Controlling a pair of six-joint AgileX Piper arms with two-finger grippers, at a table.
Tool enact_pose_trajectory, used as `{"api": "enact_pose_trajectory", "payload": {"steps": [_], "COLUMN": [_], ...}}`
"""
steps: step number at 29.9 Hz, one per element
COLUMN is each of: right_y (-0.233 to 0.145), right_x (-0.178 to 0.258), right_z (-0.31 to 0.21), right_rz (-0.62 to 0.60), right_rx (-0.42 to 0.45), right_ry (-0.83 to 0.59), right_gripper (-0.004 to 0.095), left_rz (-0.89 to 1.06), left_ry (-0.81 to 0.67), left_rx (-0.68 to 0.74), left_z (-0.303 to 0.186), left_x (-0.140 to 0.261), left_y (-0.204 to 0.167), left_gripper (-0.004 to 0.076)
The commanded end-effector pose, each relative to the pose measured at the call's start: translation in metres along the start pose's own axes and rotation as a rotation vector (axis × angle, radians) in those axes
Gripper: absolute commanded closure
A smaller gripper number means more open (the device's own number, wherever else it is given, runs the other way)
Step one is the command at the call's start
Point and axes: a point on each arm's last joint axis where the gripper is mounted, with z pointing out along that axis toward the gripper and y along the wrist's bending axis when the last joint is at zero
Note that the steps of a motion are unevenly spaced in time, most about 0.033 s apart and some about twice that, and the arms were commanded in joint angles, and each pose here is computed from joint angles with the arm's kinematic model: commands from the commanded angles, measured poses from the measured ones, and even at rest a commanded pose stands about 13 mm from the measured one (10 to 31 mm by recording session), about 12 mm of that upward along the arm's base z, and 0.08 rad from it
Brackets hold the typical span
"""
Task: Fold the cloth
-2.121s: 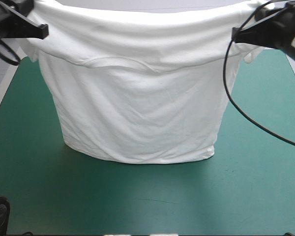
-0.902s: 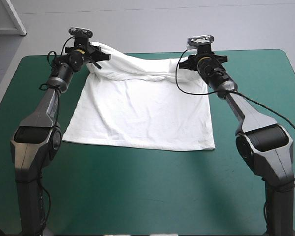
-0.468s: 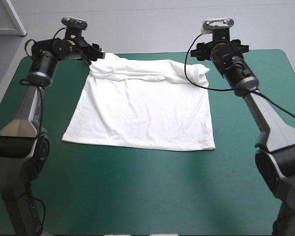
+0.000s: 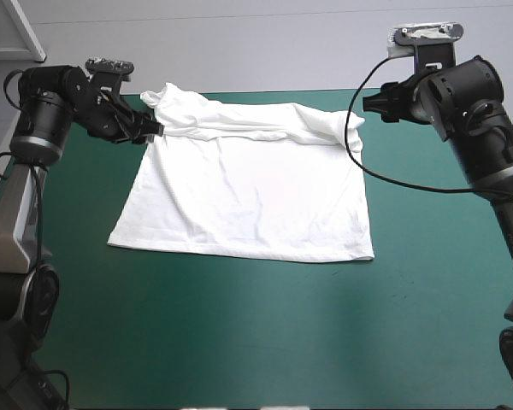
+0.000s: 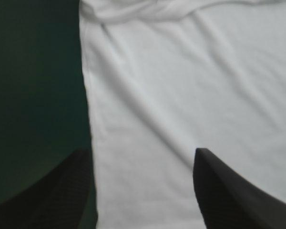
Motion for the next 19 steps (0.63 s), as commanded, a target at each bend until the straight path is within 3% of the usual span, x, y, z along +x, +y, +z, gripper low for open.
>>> {"api": "enact_pose_trajectory", "payload": {"steps": [1, 9, 19], "right_y": [-0.01, -0.004, -0.013], "right_x": [0.008, 0.07, 0.139], "right_z": [-0.028, -0.022, -0.026], "right_rz": [-0.022, -0.043, -0.041], "right_rx": [-0.016, -0.136, -0.162], "right_ry": [-0.002, 0.188, 0.281], "right_gripper": [0.0277, 0.0277, 0.0277], "left_rz": [-0.002, -0.06, -0.21], "left_ry": [0.04, 0.138, 0.153], "left_rx": [-0.085, -0.119, -0.054], "left_z": [-0.037, -0.005, 0.071], "left_x": [0.031, 0.096, 0.144], "left_y": [0.0, 0.012, 0.038], "left_gripper": [0.0272, 0.0267, 0.0267]}}
